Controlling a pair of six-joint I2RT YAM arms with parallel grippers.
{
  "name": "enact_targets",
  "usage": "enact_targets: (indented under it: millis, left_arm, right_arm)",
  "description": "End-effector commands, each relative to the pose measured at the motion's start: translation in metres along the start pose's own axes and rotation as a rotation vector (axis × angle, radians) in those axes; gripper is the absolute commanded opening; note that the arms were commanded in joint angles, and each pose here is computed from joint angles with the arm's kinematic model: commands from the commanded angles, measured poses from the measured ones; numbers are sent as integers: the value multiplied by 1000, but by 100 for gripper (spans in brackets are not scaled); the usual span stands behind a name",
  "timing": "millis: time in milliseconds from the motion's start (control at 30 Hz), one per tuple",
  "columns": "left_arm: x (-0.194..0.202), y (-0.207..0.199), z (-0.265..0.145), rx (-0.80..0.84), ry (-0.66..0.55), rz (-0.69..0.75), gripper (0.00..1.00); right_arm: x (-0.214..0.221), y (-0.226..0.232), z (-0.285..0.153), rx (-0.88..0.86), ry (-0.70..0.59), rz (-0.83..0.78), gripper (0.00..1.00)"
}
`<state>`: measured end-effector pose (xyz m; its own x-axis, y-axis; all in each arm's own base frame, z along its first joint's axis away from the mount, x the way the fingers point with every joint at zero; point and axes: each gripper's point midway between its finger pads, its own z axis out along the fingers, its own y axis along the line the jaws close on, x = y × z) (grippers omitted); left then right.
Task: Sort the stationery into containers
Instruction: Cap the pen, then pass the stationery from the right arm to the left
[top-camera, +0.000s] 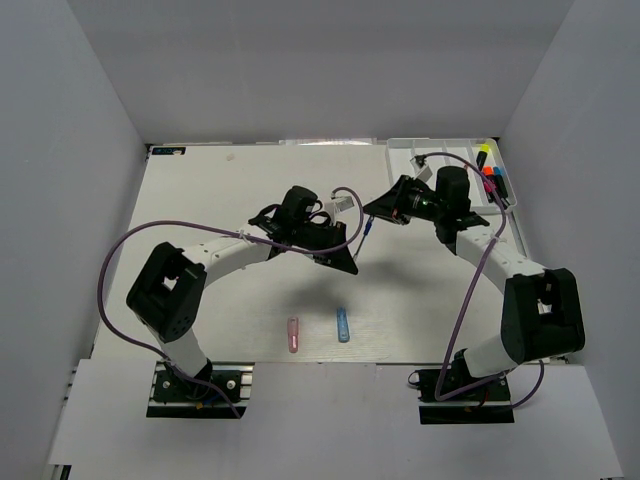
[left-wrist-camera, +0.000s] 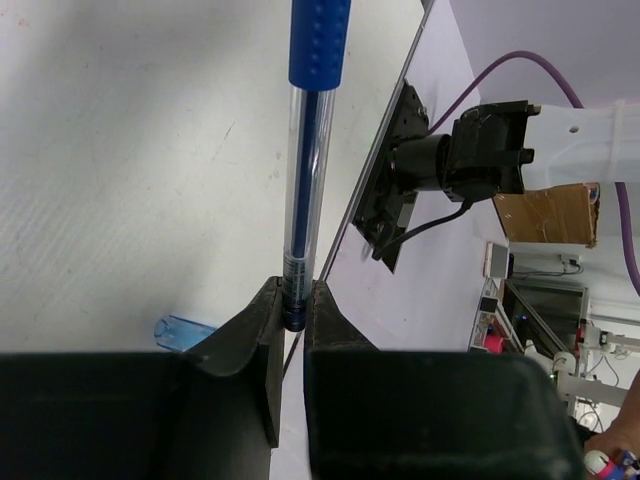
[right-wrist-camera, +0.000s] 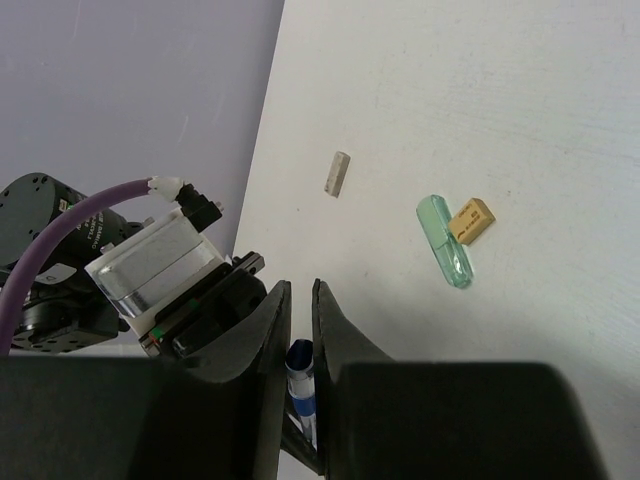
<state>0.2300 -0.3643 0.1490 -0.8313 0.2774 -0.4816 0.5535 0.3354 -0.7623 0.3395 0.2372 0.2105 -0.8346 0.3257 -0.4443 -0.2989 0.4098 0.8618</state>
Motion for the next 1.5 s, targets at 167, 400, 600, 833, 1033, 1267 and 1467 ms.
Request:
enact_targets:
  millis: [167,400,600,833,1033,1267,1467]
  left_arm:
    - [-40,-20,-17,0,-130,101,0]
    - [-47,-20,-17,-13,-136,105,55]
    - [-48,-19,-16,-21,-134,104,70]
    - [-46,-24,-19,3,-141,126,69]
    - [-47,-27,-17,28,-140,132,42]
    - [-49,-29,-14,54,-139,113,2]
    - [-53,-33,-18,67,-157,56,0]
  right_arm:
    - [-9,21,-5,-63,28,-38,0]
    - [-12,21,-6,-64,22,-38,0]
    - [-19,20,-9,-60,8,-45,0]
    - [-19,19,-13,-55,13,-51,0]
    - [-16,23,-14,-73,15,-36,0]
    - [-22,28,-15,-81,7,-23,22]
    - [-60,35,-30,-76,-75,-46,54]
